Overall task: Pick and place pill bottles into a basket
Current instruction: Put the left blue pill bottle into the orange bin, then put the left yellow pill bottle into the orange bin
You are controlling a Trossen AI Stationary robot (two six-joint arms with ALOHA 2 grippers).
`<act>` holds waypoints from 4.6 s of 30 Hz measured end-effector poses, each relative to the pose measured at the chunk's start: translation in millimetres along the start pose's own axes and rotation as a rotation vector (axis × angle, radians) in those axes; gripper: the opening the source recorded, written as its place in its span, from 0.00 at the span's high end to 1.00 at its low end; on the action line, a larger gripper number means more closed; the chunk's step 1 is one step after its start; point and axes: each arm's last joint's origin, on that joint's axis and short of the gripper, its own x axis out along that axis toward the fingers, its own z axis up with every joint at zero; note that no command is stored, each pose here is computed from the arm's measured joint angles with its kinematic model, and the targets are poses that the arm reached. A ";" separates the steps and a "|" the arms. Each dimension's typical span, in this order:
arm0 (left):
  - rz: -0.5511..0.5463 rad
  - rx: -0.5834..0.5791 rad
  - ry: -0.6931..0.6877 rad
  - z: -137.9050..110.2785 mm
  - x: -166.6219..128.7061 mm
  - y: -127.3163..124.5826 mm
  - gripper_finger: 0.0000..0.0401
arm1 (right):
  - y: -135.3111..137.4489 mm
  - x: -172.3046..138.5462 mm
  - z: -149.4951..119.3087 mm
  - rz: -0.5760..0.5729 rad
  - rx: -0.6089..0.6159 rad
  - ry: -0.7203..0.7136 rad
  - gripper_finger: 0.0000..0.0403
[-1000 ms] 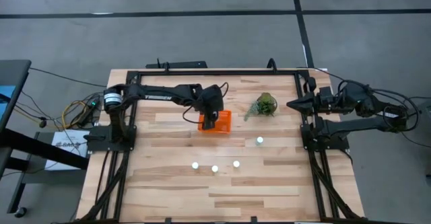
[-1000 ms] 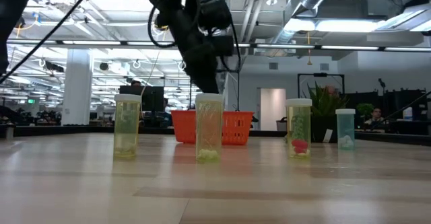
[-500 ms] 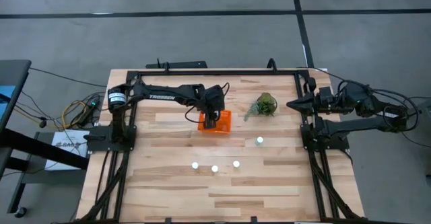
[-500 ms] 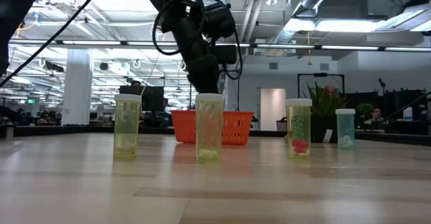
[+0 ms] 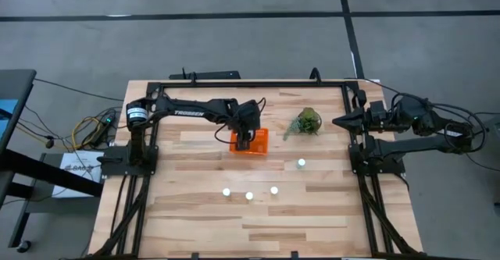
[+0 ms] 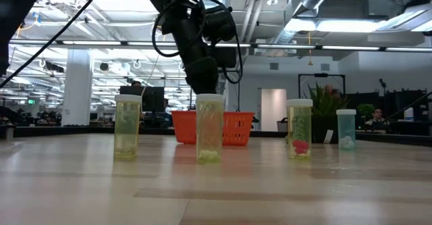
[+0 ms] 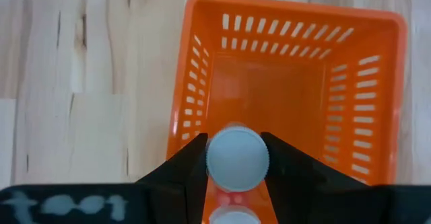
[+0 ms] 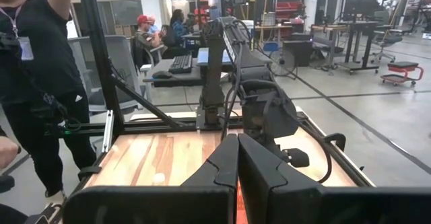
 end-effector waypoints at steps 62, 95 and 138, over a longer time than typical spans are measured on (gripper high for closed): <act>-0.023 0.056 0.068 36.6 -30.4 -3.3 0.35 | 0.0 0.1 0.0 0.000 0.000 0.001 1.00; -0.084 0.034 0.056 -75.3 -89.4 -223.0 0.34 | 0.0 0.1 0.0 0.000 0.000 0.001 1.00; -0.170 0.105 0.050 -73.7 -33.0 -214.0 0.64 | 0.0 -0.2 -1.8 0.000 0.000 0.018 1.00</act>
